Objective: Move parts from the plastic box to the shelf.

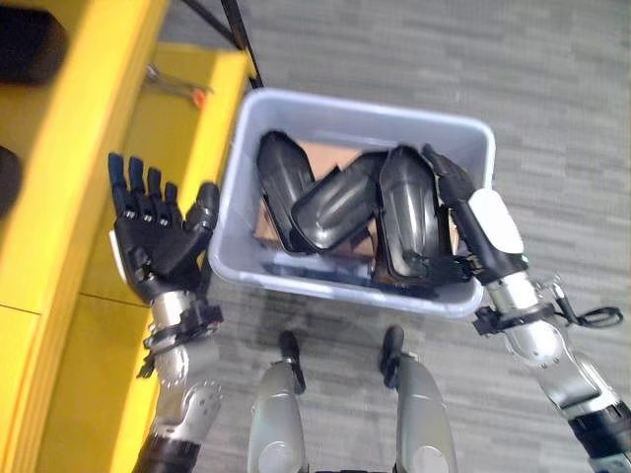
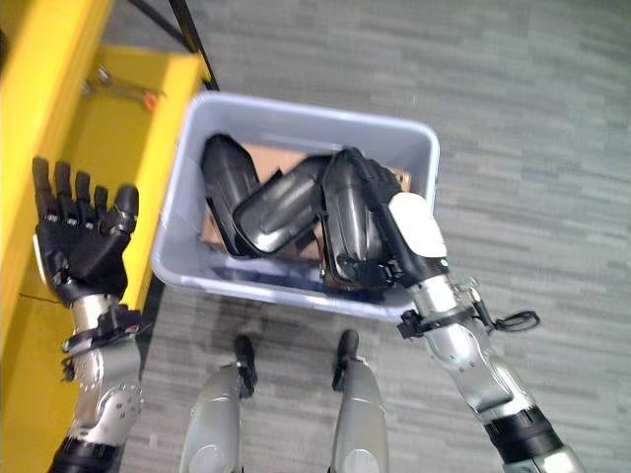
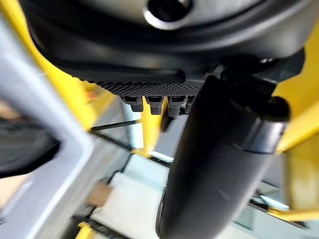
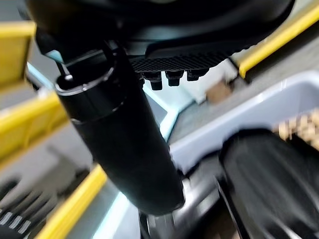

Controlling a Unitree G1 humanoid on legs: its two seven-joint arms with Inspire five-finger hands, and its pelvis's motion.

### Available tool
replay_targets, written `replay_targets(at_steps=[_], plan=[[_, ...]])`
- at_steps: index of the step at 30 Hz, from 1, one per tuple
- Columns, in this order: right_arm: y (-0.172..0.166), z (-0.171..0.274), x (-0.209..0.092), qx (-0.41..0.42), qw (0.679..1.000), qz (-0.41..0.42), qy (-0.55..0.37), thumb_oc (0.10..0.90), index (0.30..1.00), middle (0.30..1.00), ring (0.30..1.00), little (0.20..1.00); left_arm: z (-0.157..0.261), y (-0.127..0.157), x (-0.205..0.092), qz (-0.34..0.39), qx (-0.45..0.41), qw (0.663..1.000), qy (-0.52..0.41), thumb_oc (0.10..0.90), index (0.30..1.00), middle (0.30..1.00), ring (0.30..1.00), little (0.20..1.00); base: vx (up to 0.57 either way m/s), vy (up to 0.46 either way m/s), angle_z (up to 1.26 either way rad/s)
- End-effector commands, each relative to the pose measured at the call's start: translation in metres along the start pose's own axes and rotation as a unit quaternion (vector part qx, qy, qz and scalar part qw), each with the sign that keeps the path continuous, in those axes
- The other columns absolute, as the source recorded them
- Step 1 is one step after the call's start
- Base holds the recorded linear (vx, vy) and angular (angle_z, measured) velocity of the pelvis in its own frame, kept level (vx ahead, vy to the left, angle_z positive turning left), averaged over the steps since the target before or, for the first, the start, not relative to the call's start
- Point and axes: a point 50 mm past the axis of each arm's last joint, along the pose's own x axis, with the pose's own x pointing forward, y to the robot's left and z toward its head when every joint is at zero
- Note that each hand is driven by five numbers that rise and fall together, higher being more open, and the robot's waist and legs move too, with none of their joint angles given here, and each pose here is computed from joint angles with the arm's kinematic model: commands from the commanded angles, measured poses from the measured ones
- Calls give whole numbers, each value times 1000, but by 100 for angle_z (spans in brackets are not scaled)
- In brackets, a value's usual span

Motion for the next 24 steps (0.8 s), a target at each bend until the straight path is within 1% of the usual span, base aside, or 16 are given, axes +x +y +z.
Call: replay_targets(at_steps=[1, 9, 13, 18, 24], plan=[[-33, 52, 25, -19, 985, -76, -152, 900, 1000, 1000, 1000, 1000, 43, -16, 4, -73, 30, 990, -114, 900, 1000, 1000, 1000, 1000, -20, -13, -3], [-29, 60, 26, -55, 983, -34, -173, 900, 1000, 1000, 1000, 1000, 46, -15, 2, -68, 32, 990, -119, 900, 1000, 1000, 1000, 1000, -20, 2, -4], [-30, 62, 30, -77, 981, -36, -177, 900, 1000, 1000, 1000, 1000, 45, -17, 3, -75, 32, 989, -121, 900, 1000, 1000, 1000, 1000, -54, -13, -2], [-34, 57, 31, -100, 980, -43, -164, 900, 1000, 1000, 1000, 1000, 44, -18, 2, -78, 31, 989, -119, 900, 1000, 1000, 1000, 1000, -33, -5, 0], [-34, 47, 28, -130, 982, -40, -128, 900, 1000, 1000, 1000, 1000, 44, -16, 0, -80, 32, 989, -122, 900, 1000, 1000, 1000, 1000, 0, 0, 0]])
